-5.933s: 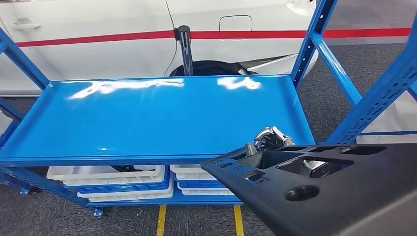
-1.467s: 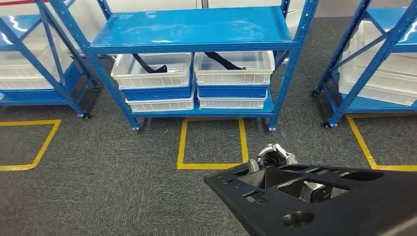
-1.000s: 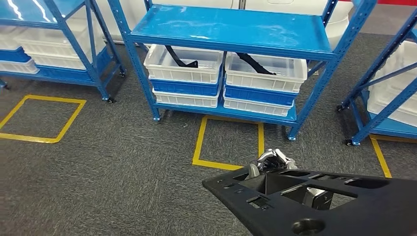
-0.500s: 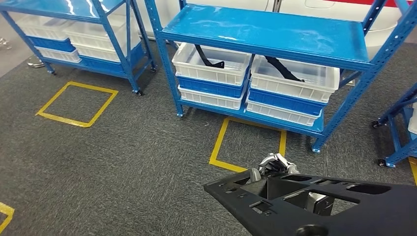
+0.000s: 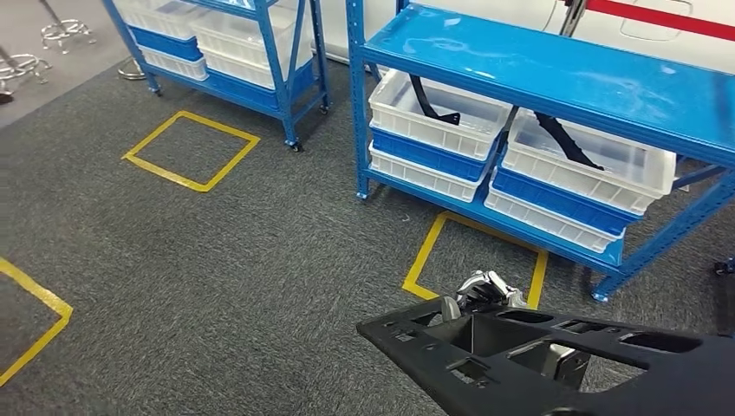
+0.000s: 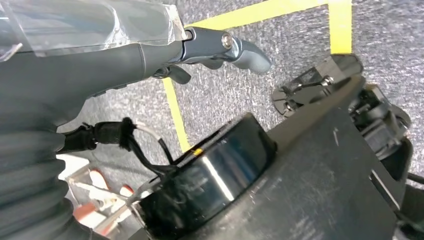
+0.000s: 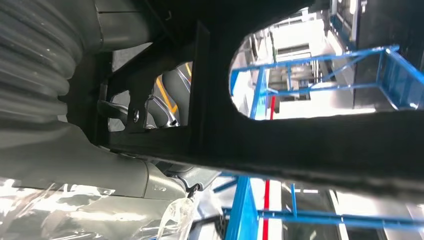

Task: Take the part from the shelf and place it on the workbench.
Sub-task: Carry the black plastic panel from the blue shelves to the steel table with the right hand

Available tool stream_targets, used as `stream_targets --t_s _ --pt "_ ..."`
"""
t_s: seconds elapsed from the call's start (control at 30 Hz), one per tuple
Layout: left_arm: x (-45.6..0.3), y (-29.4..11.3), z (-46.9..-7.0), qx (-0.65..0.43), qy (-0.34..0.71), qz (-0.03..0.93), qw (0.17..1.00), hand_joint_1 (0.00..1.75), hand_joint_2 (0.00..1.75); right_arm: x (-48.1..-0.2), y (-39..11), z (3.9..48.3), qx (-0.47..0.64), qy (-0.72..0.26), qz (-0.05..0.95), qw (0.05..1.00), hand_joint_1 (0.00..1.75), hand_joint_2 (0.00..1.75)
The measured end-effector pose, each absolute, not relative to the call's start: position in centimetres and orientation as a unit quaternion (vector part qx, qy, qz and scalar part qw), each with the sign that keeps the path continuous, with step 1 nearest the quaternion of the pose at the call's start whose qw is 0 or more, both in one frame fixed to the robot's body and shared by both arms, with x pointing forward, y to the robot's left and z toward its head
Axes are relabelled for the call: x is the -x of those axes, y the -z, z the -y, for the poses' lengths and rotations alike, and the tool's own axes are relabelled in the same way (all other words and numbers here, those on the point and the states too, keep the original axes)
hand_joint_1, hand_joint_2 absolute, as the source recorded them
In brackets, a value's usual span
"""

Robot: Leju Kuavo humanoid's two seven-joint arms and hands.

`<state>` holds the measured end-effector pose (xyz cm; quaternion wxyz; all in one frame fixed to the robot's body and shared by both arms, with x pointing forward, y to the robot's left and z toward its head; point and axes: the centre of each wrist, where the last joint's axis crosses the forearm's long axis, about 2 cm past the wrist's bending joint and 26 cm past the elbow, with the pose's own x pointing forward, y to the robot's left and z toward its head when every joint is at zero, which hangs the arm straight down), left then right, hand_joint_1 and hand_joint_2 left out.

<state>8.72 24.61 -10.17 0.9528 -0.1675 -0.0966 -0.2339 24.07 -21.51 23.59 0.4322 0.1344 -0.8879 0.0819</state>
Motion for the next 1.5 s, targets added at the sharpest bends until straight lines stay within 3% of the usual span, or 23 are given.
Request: stream_targets --t_s 0.43,0.67,1.5 --pt "-8.3 10.4 -26.7 0.150 0.230 0.088 0.957 0.00 1.75 -24.1 -23.3 21.6 -0.121 -0.073 0.888 0.437 1.75 1.75" --pt "-8.3 10.3 -27.8 0.198 0.226 0.075 0.951 0.00 1.75 -24.2 -23.3 21.6 -0.119 -0.069 0.886 0.443 1.75 1.75" --pt "-7.3 10.6 -29.1 0.168 0.207 0.068 0.961 0.00 1.75 -24.8 -23.6 21.9 -0.124 -0.055 0.875 0.465 1.75 1.75"
